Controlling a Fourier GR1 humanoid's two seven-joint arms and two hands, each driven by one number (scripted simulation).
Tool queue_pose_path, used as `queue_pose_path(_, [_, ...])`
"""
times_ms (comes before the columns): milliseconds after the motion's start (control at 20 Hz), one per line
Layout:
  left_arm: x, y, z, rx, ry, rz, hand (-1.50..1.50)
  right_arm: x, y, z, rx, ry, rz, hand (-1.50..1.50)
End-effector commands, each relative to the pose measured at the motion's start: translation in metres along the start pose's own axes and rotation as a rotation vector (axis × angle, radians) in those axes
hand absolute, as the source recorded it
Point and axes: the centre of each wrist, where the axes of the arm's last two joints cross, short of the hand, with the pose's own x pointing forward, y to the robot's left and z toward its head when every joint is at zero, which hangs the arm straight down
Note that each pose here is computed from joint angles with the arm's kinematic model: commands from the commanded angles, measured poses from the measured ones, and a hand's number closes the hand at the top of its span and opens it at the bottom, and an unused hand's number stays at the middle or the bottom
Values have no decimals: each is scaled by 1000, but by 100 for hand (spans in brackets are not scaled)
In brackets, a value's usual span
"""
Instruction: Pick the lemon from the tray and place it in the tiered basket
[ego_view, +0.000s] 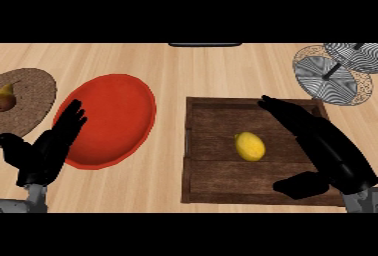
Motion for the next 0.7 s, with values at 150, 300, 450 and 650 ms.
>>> queue_pose_path(150, [12,-2,-4,-17,-10,-15,0,53,-6,14,289,117,210,-150])
queue_pose_path(300, [-2,-21,-4,-26,-22,14,0,89,-1,11,263,144,194,-150])
queue_pose_path(450, [-4,-1,12,-46,-17,0,0,95,-2,10,228,191,167,-150])
queue_pose_path(650, [4,-7,-15,-15,-12,7,0,75,21,-14,242,239,194,-150])
